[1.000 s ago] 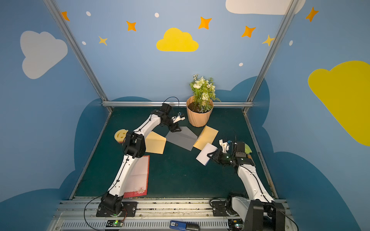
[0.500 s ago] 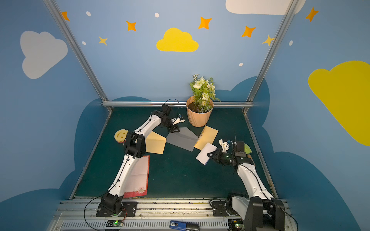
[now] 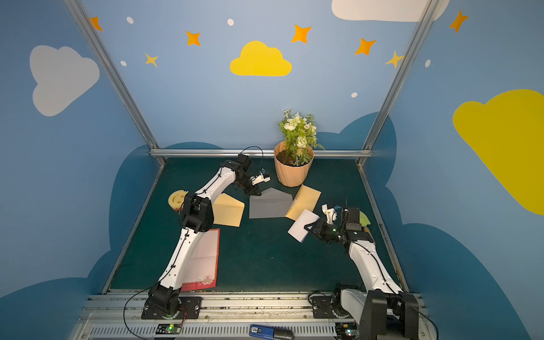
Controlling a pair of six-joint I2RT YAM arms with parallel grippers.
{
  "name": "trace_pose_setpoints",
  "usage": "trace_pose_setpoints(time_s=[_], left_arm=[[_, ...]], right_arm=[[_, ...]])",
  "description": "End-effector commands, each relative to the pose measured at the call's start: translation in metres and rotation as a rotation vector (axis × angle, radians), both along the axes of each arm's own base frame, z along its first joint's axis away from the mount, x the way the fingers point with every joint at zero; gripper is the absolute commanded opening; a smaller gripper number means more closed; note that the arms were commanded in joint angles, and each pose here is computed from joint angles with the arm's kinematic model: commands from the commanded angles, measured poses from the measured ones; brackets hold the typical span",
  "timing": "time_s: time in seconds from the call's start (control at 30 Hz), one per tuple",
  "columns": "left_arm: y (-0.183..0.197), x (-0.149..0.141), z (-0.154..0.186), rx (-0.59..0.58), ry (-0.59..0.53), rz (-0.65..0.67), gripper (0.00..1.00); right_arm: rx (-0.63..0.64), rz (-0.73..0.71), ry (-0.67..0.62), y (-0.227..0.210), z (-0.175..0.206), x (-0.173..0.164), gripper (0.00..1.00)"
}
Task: Fold the letter paper in half and place it into the envelope
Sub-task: Pick up the envelope from the center of the board, then place the letter paper in the envelope.
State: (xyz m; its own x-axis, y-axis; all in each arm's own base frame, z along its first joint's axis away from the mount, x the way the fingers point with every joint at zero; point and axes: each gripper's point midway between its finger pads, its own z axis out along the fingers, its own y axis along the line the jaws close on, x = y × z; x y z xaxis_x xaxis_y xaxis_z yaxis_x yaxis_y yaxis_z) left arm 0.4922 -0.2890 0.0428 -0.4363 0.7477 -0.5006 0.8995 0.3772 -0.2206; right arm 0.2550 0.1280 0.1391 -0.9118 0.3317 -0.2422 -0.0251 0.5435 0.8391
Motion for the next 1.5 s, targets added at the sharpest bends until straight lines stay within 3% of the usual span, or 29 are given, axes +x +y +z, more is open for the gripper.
trace_pose_setpoints(time_s=[0.0,0.1,0.2,0.43,0.73,0.9,1.03,1.27,1.47], left_arm=[[0.007,-0.035,0.028,0.018,0.149,0.068,0.04],[0.010,-0.056,0.028,0.043,0.209,0.102,0.04],[0.013,-0.065,0.019,0.081,0.187,0.159,0.04],[0.013,-0.067,0.037,-0.005,-0.009,0.271,0.04],[0.018,-0.091,0.079,-0.105,-0.304,0.220,0.04],[0.020,-0.114,0.096,-0.175,-0.391,0.148,0.04],[0.015,-0.139,0.109,-0.239,-0.414,0.028,0.04],[0.026,-0.145,0.104,-0.146,-0.397,-0.026,0.04],[0.033,-0.156,0.108,-0.190,-0.406,-0.080,0.04]], right_arm=[[0.009,0.017,-0.060,0.002,0.017,0.009,0.00],[0.006,0.029,-0.061,0.004,0.016,0.009,0.00],[0.004,0.044,-0.064,0.007,0.016,0.009,0.00],[-0.020,0.068,-0.068,0.015,0.016,0.008,0.00],[-0.082,0.110,-0.101,0.020,0.027,0.008,0.00],[-0.142,0.176,-0.140,0.025,0.042,0.007,0.00],[-0.269,0.268,-0.214,0.032,0.059,-0.001,0.00],[-0.522,0.393,-0.366,0.039,0.085,-0.008,0.00],[-0.696,0.628,-0.631,0.065,0.102,-0.027,0.00]])
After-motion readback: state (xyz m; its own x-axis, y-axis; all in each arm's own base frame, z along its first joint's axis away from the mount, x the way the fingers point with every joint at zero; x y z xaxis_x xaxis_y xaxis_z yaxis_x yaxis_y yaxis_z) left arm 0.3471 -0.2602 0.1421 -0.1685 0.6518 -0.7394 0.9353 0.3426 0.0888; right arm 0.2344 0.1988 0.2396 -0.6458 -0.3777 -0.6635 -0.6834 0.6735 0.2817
